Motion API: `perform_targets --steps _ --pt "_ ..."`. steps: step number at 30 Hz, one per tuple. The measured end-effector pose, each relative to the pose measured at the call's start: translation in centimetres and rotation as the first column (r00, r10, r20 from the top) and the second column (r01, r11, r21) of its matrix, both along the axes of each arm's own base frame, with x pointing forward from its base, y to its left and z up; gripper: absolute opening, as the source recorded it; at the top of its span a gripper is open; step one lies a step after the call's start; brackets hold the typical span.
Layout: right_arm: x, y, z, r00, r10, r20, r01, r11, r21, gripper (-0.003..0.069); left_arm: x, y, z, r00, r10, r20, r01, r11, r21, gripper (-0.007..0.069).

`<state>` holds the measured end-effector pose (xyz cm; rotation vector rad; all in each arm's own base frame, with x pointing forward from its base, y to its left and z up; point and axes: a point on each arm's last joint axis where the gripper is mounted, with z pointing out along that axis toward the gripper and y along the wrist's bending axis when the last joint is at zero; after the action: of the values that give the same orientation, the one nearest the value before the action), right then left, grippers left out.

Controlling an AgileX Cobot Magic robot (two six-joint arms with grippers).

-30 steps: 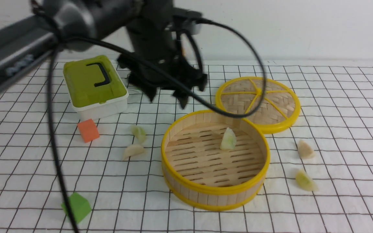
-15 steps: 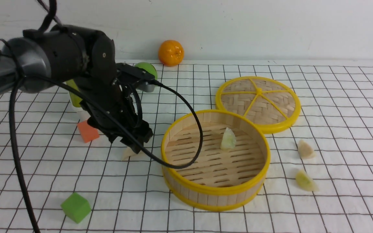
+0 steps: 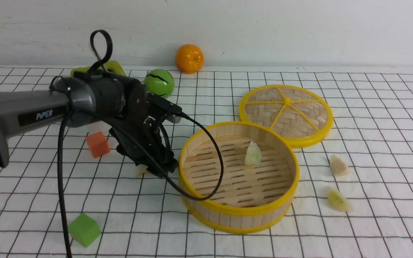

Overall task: Put the dumplings into the steamer on the table with the white tablecloth.
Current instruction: 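Reach for and grasp a dumpling on the table with the left gripper, then place the dumpling into the bamboo steamer basket with the left gripper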

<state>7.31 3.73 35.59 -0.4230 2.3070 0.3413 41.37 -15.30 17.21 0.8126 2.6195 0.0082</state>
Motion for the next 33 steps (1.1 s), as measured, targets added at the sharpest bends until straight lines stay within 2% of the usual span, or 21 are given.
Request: perform_targets --steps 5,6,8,12,14,15,18,21,24,25,30,33 --pt "0.0 0.0 0.0 1.0 0.0 -0.001 0.0 1.0 0.0 0.0039 0.1 0.0 -0.2 1.0 0.02 0.004 -0.02 1.0 -0.005 0.0351" --pt "0.0 0.0 0.0 1.0 0.0 -0.001 0.0 1.0 0.001 0.004 0.1 0.0 -0.2 0.999 0.045 -0.005 -0.045 0.999 -0.011 0.0289" --pt "0.0 0.0 0.0 1.0 0.0 -0.001 0.0 1.0 0.0 0.0041 0.0 0.1 -0.1 0.997 0.071 -0.015 -0.071 0.997 -0.009 0.0226" --pt "0.0 0.0 0.0 1.0 0.001 -0.002 -0.001 1.0 0.0 0.0041 -0.8 -0.2 1.5 0.986 0.149 -0.075 -0.151 0.989 -0.011 0.0235" --pt "0.0 0.0 0.0 1.0 -0.001 0.003 0.001 1.0 0.001 0.0041 -1.7 -1.6 4.6 0.973 0.217 -0.076 -0.224 0.97 -0.096 0.0235" --pt "0.0 0.0 0.0 1.0 -0.001 0.004 0.001 1.0 0.002 0.0041 -1.7 -1.8 4.7 0.973 0.218 -0.075 -0.225 0.969 -0.099 0.0235" --pt "0.2 0.0 0.2 1.0 -0.006 0.027 0.006 1.0 0.01 0.0041 -3.3 -5.8 9.6 0.984 0.18 0.004 -0.173 0.951 -0.255 0.0235" --pt "0.2 0.0 0.3 0.999 -0.008 0.037 0.008 1.0 0.013 0.0041 -4.5 -9.2 11.2 0.99 0.14 0.025 -0.122 0.928 -0.352 0.0235" --pt "0.2 0.0 0.3 0.999 -0.008 0.037 0.008 1.0 0.013 0.0041 -4.6 -10.9 10.2 0.991 0.132 0.013 -0.117 0.918 -0.378 0.0235" --pt "0.2 0.0 0.2 0.999 -0.007 0.033 0.007 1.0 0.013 0.0041 -4.1 -11.5 8.7 0.987 0.161 -0.016 -0.155 0.911 -0.383 0.0235" --pt "0.0 0.1 0.1 1.0 0.001 0.009 -0.002 1.0 0.015 0.0042 -2.7 -12.1 5.0 0.972 0.232 -0.041 -0.23 0.9 -0.371 0.0235" --pt "0.0 0.1 0.0 1.0 0.008 0.0 -0.008 1.0 0.007 0.0041 -2.2 -12.3 3.3 0.971 0.237 -0.036 -0.234 0.905 -0.355 0.0235"
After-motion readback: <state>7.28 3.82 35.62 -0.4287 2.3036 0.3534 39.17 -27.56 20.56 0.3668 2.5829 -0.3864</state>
